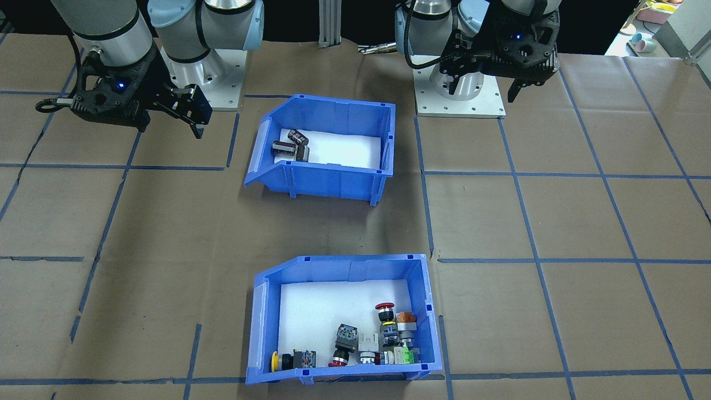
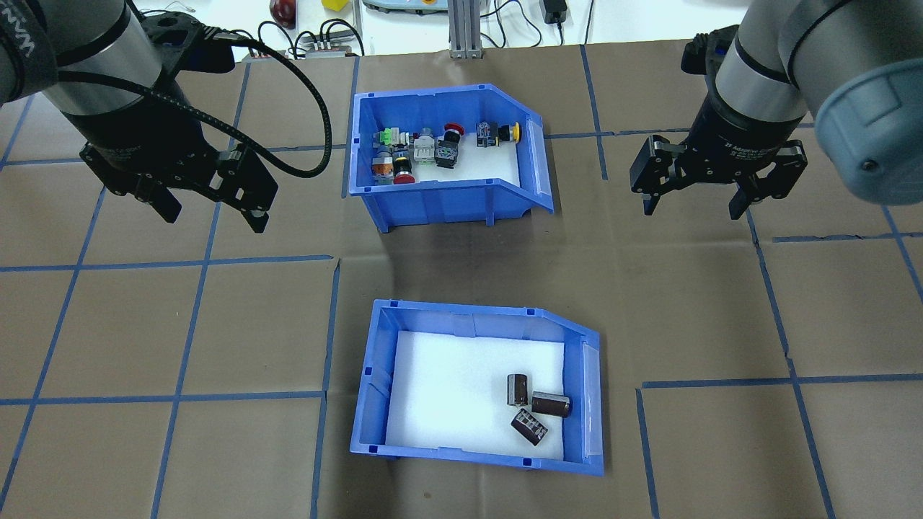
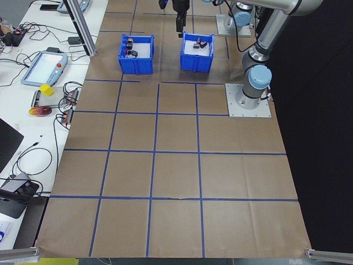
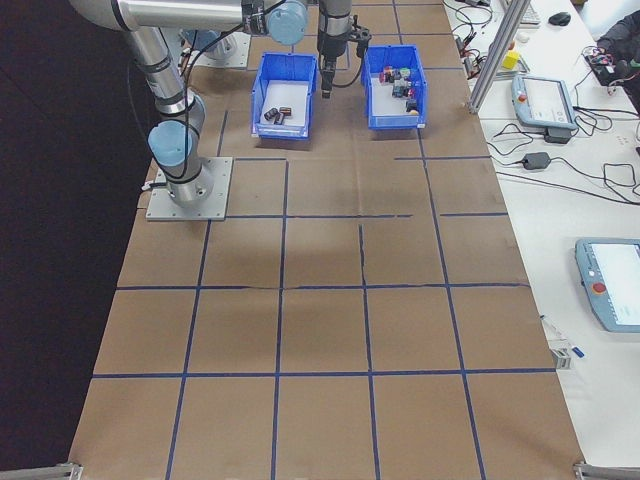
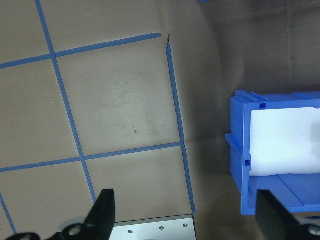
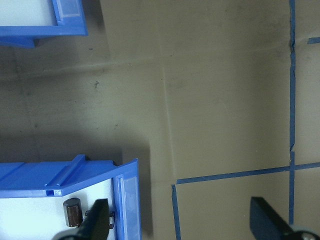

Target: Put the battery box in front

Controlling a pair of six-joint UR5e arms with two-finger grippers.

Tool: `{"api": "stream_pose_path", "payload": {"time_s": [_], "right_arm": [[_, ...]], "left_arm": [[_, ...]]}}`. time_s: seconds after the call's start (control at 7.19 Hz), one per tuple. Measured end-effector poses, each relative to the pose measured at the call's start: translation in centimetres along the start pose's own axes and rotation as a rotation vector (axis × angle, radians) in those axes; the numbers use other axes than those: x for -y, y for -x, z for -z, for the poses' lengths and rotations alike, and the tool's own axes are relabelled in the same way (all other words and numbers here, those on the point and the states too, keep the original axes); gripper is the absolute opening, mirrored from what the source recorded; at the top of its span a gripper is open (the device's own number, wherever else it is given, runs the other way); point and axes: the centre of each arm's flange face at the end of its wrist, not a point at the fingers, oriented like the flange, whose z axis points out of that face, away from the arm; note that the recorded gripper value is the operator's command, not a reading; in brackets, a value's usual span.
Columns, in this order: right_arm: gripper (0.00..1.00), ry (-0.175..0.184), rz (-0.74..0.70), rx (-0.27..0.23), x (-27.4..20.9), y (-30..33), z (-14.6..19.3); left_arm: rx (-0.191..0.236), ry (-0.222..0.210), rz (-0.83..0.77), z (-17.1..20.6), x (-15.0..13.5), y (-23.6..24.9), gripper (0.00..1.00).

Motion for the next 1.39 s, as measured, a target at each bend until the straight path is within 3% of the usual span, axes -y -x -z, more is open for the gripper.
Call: {"api": "stream_pose_path", "payload": {"time_s": [0.56,0.97,1.39], "right_arm": [[1.0,0.001,0.001,-0.001,0.0,0.0,0.0],[1.0,0.01,0.011,-0.003,-0.2,0.1,-0.3],[1.0,0.003,0.029,-0.014,0.4,0.2,-0.4]], "left_arm": [[0.0,-0.002,0.002,-0.2,0.4,0.2,0.99],[0.003,-0.015,0.018,-1.4,2.7,0.7,0.99],[0.038,-0.016,0.179,-1.4,2.7,1.6,0.99]]}}
